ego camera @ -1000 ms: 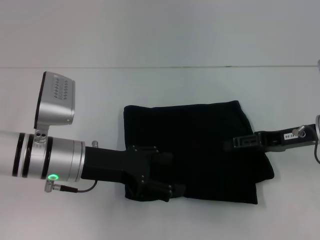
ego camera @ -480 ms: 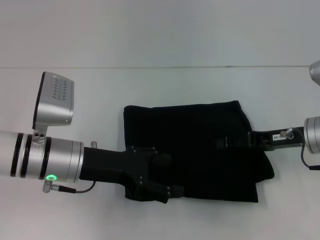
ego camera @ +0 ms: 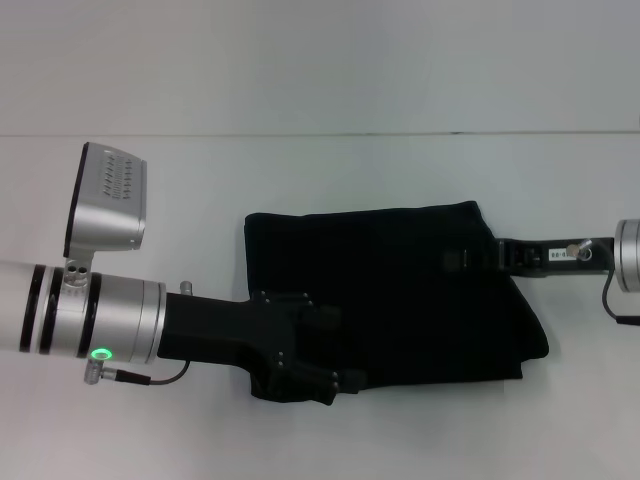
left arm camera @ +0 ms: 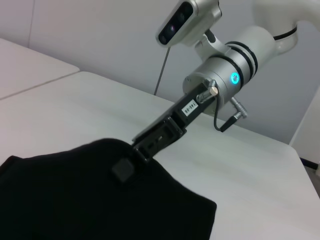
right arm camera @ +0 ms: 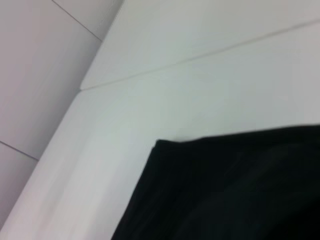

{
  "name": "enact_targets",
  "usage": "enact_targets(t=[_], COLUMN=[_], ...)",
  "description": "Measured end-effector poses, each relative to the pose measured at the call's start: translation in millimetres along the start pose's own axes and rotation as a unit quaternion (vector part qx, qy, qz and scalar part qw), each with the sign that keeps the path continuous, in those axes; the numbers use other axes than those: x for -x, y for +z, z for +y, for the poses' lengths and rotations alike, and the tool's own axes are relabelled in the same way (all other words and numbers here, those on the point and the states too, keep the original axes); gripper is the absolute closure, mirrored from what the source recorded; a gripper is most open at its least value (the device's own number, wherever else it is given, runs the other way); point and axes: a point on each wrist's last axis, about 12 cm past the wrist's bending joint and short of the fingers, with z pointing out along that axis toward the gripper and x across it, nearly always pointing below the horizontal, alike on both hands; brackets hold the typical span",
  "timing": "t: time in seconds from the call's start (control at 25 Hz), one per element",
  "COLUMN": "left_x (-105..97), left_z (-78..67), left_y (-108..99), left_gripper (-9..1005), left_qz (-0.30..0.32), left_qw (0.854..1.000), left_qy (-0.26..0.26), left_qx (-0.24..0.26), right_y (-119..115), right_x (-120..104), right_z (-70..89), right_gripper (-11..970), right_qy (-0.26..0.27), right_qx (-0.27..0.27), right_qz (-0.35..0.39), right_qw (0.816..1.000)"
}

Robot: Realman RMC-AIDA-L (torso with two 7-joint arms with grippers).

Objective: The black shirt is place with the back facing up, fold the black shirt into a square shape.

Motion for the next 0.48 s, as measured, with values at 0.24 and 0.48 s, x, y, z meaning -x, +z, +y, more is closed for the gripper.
enact_targets(t=[0.24, 0.48], left_x=[0, 1], left_z=[-0.2, 0.9], left_y=[-1, -3], left_gripper=[94, 101], left_qz=[-0.002, -0.010], left_qw=[1.000, 1.000], left_qy=[-0.003, -0.010], left_qx=[-0.001, 0.005], right_y=[2, -6], right_x=[10, 24], right_z=[5.7, 7.4], right_gripper=[784, 905], right_qy=[-0.027, -0.053], right_qx=[0.005, -0.004], right_qz=[-0.006, -0.019], right_qw=[1.000, 0.998])
